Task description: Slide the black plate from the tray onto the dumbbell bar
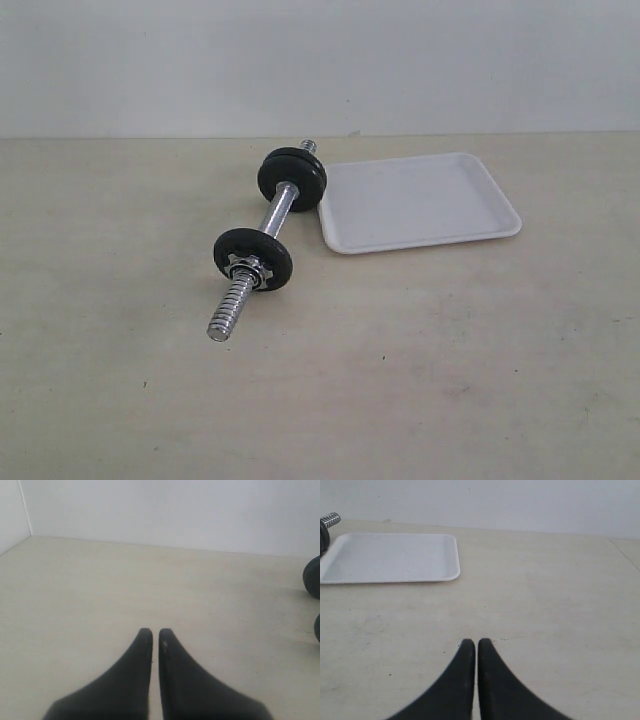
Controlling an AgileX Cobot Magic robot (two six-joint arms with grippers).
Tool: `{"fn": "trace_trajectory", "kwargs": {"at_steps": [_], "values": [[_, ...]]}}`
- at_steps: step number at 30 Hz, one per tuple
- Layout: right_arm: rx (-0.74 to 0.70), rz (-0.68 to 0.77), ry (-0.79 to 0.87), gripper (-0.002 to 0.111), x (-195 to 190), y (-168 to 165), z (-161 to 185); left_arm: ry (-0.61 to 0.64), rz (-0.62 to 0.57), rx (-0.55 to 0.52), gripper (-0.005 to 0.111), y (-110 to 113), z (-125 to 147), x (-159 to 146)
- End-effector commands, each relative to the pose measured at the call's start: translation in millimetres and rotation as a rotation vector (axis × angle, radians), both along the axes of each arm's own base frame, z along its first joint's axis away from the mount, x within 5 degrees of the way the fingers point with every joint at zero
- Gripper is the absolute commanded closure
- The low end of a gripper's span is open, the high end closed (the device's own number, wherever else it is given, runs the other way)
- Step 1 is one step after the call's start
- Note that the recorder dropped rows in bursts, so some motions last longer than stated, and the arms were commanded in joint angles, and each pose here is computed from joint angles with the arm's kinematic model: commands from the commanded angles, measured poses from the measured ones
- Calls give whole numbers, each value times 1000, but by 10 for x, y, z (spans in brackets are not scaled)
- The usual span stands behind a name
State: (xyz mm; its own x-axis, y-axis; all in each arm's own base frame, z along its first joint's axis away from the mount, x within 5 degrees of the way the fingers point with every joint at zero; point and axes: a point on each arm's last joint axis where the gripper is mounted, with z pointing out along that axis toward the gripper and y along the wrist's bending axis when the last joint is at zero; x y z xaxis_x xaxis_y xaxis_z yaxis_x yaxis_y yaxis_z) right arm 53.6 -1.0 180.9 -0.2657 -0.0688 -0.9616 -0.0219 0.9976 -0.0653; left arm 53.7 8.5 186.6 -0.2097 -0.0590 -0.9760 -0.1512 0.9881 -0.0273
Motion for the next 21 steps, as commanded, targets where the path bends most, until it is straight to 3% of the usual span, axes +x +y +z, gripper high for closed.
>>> {"fn": "trace_trajectory", "kwargs": {"at_steps": [1,21], "values": [[-6,24,-8,108,-2,12,9,-2,-32,-2,102,-18,-9,2],[-6,32,-10,108,-2,16,10,0,-39,-2,102,-22,-11,2]]}}
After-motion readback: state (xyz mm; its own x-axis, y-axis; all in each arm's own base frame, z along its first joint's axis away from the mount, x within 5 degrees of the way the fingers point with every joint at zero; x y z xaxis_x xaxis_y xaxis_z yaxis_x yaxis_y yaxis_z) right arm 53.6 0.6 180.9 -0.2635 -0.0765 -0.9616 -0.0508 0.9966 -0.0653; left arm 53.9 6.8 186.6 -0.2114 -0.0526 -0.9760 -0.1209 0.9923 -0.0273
